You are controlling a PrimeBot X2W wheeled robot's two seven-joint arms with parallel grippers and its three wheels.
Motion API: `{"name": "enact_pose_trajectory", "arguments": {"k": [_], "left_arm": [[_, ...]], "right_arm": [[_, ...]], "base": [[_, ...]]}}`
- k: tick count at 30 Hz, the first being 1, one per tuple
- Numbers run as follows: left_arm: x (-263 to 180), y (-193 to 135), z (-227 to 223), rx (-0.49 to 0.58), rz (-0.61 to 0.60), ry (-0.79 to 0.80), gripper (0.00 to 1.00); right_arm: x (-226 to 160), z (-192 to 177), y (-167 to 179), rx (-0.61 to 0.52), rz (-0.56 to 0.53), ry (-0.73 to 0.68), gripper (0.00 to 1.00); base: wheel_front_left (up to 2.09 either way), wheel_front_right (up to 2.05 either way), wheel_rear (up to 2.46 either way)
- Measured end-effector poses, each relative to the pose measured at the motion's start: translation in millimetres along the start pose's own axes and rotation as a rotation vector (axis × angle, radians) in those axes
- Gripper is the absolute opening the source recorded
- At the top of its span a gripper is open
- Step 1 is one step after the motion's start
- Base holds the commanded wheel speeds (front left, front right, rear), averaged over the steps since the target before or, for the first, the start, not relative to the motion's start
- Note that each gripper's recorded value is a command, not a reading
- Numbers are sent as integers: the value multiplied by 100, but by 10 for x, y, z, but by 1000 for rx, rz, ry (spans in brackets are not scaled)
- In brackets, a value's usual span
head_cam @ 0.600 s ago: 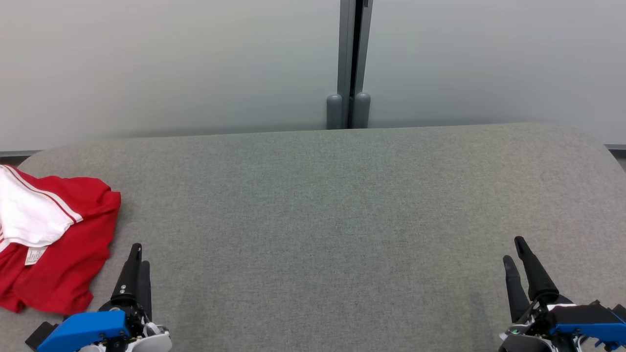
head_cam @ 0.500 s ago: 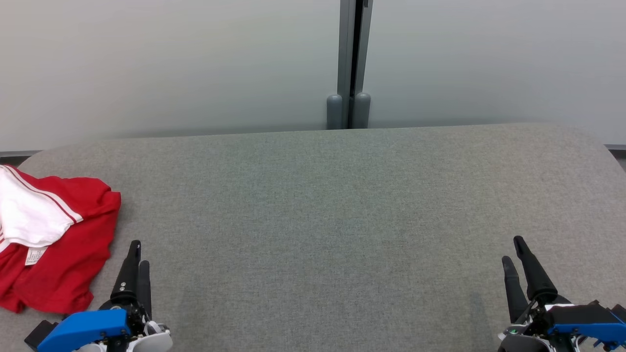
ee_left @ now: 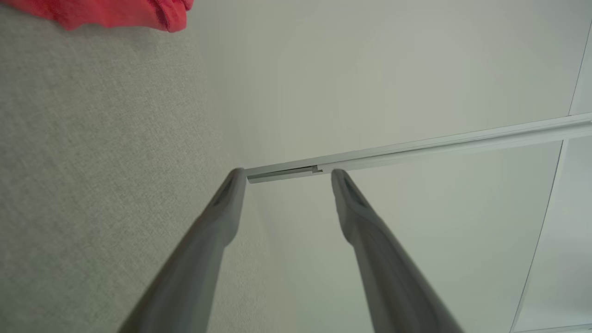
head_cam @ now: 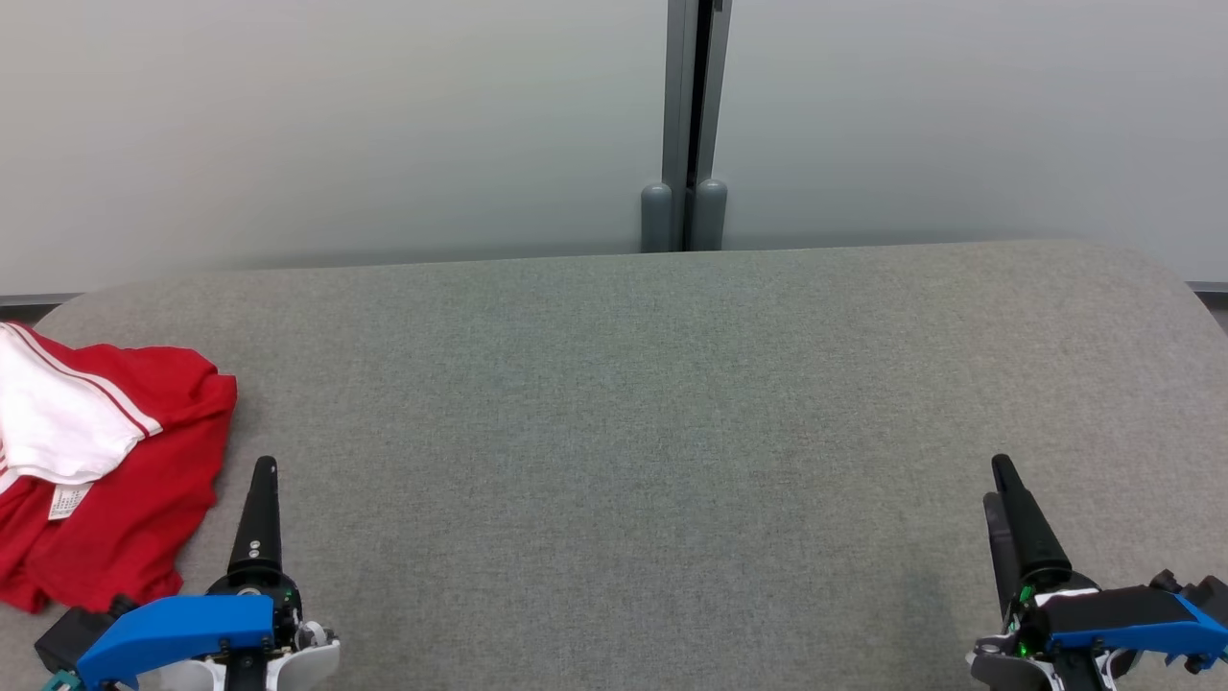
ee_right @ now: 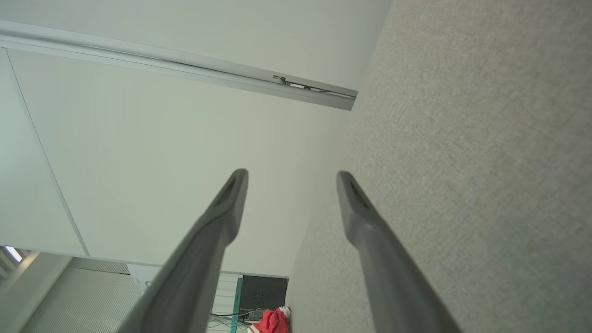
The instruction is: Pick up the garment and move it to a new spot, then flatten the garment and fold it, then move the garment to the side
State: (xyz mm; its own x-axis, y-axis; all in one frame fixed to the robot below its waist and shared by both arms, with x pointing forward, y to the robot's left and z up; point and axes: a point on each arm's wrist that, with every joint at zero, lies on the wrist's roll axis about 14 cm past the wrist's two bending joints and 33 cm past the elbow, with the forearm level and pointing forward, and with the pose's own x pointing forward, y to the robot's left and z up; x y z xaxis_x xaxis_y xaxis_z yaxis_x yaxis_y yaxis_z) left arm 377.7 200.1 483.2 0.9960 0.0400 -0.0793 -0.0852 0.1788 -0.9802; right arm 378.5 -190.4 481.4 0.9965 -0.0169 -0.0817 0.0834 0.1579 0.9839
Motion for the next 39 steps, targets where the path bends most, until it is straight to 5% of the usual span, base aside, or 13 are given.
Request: {"name": "enact_pose_trajectory", "arguments": {"k": [39], "left_arm": [[22, -18, -100, 755, 5, -8, 100]], "right_arm": [[23, -215, 69, -638, 53, 27, 100]], "base": [[0, 0, 0]]}}
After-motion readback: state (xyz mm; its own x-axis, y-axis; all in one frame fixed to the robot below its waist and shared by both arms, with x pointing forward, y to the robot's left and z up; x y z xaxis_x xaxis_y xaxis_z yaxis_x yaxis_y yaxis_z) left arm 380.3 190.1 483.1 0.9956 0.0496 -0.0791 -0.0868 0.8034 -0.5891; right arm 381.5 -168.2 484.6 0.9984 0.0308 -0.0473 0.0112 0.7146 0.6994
